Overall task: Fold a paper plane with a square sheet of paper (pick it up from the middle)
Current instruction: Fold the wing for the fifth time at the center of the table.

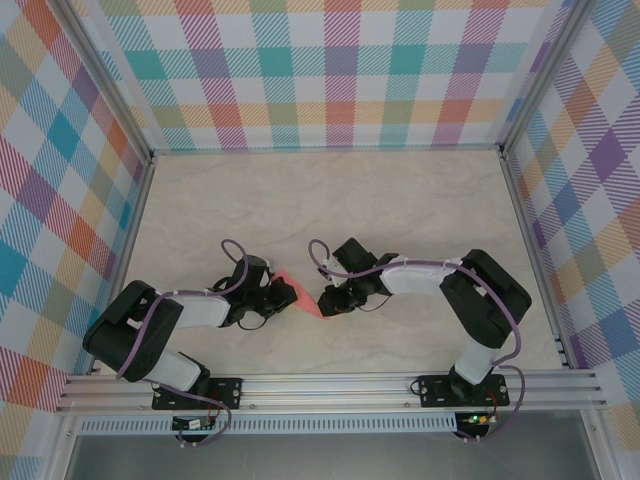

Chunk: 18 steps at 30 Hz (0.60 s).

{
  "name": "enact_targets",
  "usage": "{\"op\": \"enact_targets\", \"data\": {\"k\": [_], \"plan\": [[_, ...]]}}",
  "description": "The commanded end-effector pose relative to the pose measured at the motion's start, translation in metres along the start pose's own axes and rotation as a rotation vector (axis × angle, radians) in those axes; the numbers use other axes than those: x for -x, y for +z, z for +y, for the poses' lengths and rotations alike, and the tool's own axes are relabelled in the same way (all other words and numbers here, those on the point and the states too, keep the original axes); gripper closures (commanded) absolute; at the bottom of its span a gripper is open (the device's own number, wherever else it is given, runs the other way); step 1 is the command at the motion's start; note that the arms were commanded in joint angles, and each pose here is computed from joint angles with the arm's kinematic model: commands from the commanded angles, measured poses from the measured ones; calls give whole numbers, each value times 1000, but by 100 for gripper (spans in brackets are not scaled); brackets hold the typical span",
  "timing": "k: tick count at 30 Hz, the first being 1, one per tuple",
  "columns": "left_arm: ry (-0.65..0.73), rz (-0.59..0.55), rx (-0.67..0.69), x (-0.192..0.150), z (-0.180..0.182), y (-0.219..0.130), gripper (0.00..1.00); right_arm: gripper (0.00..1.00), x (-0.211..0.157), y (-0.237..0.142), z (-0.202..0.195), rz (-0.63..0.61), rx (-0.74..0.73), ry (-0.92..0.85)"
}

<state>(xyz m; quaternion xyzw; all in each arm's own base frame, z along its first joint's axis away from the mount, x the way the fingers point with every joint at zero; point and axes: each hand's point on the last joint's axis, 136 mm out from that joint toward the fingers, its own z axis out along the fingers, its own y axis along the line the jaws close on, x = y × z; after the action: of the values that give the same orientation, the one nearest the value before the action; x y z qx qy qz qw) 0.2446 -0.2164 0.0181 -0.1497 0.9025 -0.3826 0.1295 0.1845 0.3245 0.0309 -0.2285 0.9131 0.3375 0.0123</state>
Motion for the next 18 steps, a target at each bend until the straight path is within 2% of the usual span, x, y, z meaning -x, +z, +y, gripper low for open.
{"op": "enact_targets", "data": {"k": [1,13,18], "plan": [[-10,10,61,-3,16,0,94,82,-6,3,-9,29,-26,1],[-10,9,61,-3,16,0,94,87,-10,10,-16,53,-36,16],[-11,9,62,-3,16,0,94,87,-1,-2,0,8,1,-11]]}}
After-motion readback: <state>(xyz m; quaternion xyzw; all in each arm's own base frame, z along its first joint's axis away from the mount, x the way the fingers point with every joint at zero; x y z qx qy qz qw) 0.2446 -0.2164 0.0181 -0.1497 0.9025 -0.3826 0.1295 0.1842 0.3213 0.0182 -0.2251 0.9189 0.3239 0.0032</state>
